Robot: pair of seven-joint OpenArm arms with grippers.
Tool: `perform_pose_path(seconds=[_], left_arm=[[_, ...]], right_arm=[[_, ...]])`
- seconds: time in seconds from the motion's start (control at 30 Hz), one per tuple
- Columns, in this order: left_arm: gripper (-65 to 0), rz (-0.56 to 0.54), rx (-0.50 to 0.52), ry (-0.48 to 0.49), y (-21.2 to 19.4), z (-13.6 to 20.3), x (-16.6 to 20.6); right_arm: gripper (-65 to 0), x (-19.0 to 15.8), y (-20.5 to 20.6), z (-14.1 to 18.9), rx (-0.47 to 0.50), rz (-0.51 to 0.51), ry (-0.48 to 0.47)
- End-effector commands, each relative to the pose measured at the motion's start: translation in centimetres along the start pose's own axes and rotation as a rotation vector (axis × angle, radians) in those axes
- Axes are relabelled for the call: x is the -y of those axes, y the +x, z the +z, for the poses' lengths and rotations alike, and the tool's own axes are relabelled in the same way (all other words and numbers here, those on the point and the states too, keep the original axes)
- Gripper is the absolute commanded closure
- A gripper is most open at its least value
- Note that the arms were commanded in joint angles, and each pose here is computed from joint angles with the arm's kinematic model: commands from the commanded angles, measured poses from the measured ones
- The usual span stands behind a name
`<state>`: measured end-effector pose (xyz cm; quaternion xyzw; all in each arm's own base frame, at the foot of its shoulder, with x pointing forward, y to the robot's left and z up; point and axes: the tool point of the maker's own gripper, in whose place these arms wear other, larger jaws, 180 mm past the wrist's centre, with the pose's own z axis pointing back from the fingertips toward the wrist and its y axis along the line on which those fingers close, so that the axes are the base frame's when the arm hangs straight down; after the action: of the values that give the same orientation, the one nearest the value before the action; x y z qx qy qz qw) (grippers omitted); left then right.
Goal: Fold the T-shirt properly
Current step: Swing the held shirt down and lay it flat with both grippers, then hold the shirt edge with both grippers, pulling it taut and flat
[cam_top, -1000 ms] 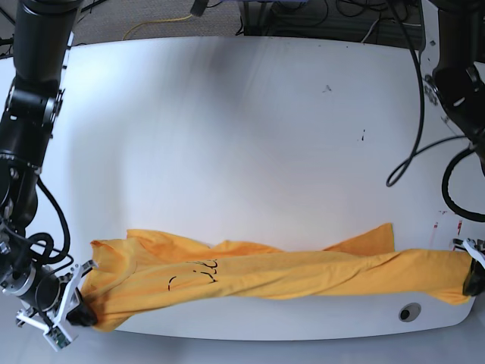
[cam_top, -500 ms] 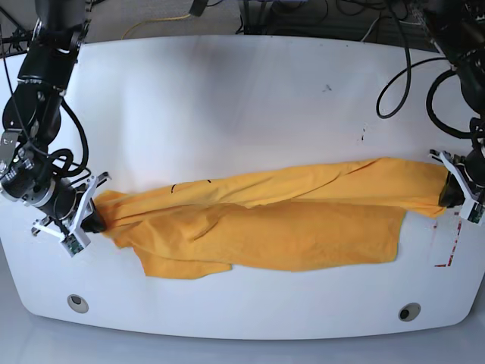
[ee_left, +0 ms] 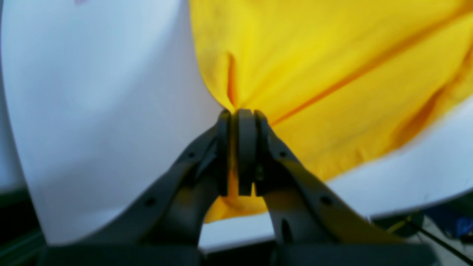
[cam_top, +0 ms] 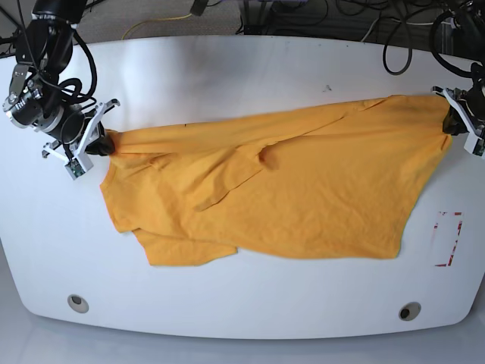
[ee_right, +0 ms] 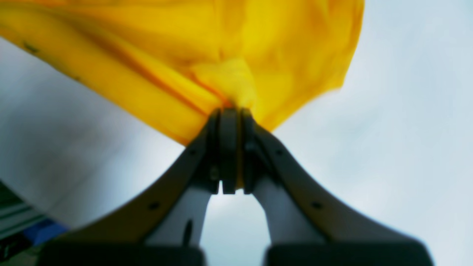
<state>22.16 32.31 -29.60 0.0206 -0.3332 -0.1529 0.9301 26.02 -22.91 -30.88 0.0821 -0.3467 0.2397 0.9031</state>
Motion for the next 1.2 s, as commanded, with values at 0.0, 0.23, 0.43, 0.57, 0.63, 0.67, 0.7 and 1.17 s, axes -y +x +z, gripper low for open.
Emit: perform_pose_path(seconds=[0.0, 0.23, 0.43, 0.57, 0.63, 0.67, 0.7, 1.17], left_arm=[[0.0, -0.018, -0.011, 0.012, -0.5, 0.7, -0.3], [0.0, -0.013, -0.067, -0.003, -2.4, 0.8, 0.2], [0.0, -0.032, -0.118, 0.039, -3.4, 0.7, -0.5], [0.0, -0.048, -0.155, 0.076, -4.0, 0.8, -1.2], [0.0, -0.062, -0.178, 0.088, -4.3, 0.7, -1.3], [0.0, -0.074, -0.196, 0.096, -4.6, 0.6, -1.3], [0.0, -0.083, -0.209, 0.102, -4.7, 0.6, -1.4], [0.0, -0.123, -0.277, 0.108, -6.0, -0.4, -0.5]], right_arm=[[0.0, -1.0, -0.4, 0.6, 0.019, -0.010, 0.041], [0.0, -3.9, -4.4, 0.6, -0.036, -0.105, 0.111], [-4.9, -5.0, -6.1, 0.4, -0.073, -0.137, 0.123], [-19.0, -5.4, -6.4, 0.5, -0.078, -0.145, 0.134], [-26.3, -5.7, -6.2, 0.5, -0.064, -0.153, 0.146], [-31.2, -5.9, -6.0, 0.5, -0.051, -0.162, 0.162], [-33.9, -6.1, -5.7, 0.6, -0.040, -0.167, 0.172], [-42.2, -7.4, -4.2, -0.9, 0.064, -0.291, 0.271]])
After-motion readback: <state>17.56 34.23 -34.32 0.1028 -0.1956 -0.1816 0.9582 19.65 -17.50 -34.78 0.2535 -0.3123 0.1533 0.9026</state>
